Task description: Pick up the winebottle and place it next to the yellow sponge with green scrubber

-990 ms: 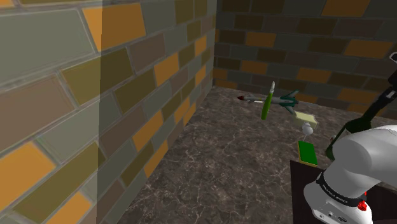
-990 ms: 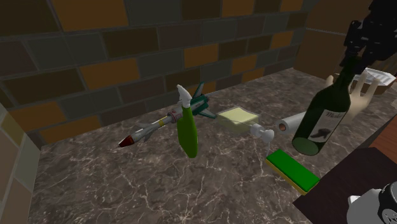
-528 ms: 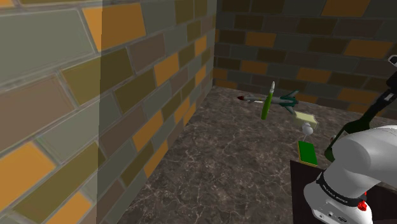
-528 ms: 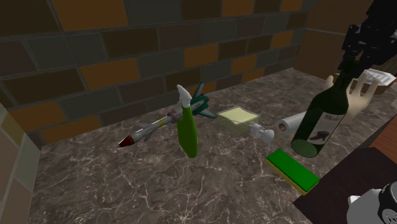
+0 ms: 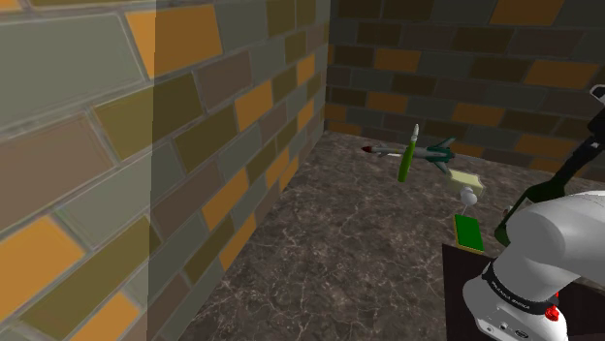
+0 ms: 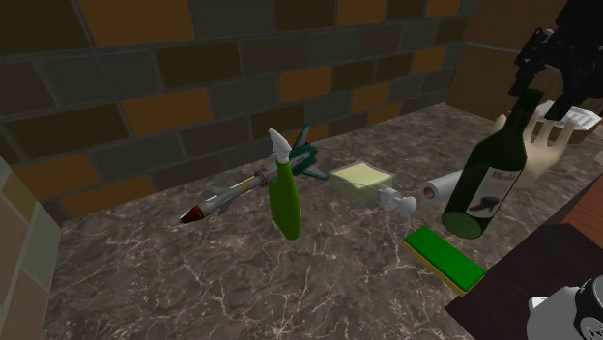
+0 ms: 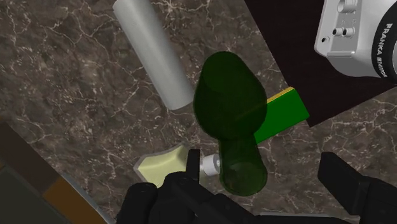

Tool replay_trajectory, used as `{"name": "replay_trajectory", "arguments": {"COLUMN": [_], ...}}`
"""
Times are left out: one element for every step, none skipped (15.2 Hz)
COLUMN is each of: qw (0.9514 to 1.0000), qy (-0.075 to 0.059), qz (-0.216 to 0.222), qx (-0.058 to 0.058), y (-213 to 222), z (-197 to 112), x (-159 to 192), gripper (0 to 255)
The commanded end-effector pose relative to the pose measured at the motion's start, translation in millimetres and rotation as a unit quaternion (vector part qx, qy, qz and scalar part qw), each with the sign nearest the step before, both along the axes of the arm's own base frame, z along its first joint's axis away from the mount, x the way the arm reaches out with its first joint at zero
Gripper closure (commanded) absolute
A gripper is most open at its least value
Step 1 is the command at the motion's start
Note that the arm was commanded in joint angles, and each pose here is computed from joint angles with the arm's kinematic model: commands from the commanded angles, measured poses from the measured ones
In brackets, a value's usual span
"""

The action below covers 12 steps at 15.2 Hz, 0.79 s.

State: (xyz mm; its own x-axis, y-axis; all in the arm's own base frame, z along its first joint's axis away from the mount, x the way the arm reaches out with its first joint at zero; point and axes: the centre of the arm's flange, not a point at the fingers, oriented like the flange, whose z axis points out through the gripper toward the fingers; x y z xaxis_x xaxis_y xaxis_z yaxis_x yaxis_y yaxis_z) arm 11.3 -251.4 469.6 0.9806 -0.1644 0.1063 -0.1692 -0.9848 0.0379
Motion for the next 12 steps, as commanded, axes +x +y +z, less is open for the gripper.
{"name": "replay_trajectory", "arguments": {"qw": [1.0, 1.0, 1.0, 1.0, 1.0, 1.0, 1.0, 1.0, 1.0, 1.0, 1.0, 1.0], "qy": [0.0, 0.0, 0.0, 0.0, 0.0, 0.0, 0.0, 0.0, 0.0, 0.0, 0.0, 0.0], "qz": [0.0, 0.0, 0.0, 0.0, 0.0, 0.0, 0.0, 0.0, 0.0, 0.0, 0.0, 0.0], "qx": [0.0, 0.0, 0.0, 0.0, 0.0, 0.0, 0.0, 0.0, 0.0, 0.0, 0.0, 0.0], "y": [0.9, 1.6, 2.3, 2.9, 2.9, 2.9, 2.9, 2.9, 2.9, 2.9, 2.9, 2.9], "z": [12.9, 26.0, 39.1, 49.5, 49.5, 49.5, 49.5, 49.5, 49.5, 49.5, 49.5, 49.4], "x": [-1.6, -2.9, -4.2, -5.2, -5.2, -5.2, -5.2, -5.2, -5.2, -5.2, -5.2, -5.2], "gripper": [0, 0, 0, 0, 0, 0, 0, 0, 0, 0, 0, 0]}}
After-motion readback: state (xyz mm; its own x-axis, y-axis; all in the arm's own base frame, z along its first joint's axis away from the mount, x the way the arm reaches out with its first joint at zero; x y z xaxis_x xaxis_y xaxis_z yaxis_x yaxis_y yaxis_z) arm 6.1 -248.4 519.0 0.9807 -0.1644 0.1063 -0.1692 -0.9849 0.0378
